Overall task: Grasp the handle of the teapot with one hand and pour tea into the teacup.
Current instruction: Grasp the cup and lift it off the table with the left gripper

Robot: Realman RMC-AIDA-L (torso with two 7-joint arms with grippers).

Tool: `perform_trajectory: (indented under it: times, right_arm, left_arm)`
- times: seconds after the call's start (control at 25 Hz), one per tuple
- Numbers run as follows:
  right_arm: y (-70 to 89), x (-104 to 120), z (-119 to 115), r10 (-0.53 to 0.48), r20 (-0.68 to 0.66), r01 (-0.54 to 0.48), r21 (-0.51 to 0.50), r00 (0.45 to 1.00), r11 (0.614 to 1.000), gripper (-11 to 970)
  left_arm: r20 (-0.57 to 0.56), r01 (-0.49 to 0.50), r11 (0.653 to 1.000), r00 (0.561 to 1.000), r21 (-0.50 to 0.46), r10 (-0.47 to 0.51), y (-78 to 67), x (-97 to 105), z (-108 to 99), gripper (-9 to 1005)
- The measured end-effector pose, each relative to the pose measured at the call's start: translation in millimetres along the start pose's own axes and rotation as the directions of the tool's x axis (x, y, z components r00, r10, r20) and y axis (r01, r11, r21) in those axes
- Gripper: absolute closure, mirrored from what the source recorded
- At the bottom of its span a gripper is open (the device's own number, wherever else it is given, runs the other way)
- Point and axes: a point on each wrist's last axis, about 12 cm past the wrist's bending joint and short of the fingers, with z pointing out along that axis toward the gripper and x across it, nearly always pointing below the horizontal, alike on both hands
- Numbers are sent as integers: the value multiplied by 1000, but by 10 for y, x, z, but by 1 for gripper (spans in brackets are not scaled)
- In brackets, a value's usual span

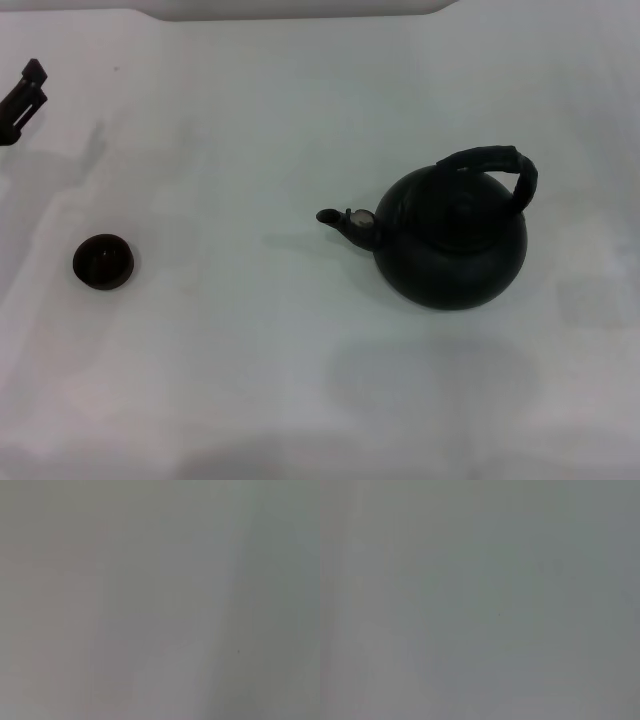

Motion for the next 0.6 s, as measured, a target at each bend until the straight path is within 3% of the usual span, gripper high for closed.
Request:
perform_trajectory:
  times: [0.6]
  right_arm:
    - [20, -1, -6, 4, 4, -4, -7, 1000, 1000, 95]
  left_arm:
    - [-5, 10, 1000, 1000, -5, -10, 3, 17, -30, 162]
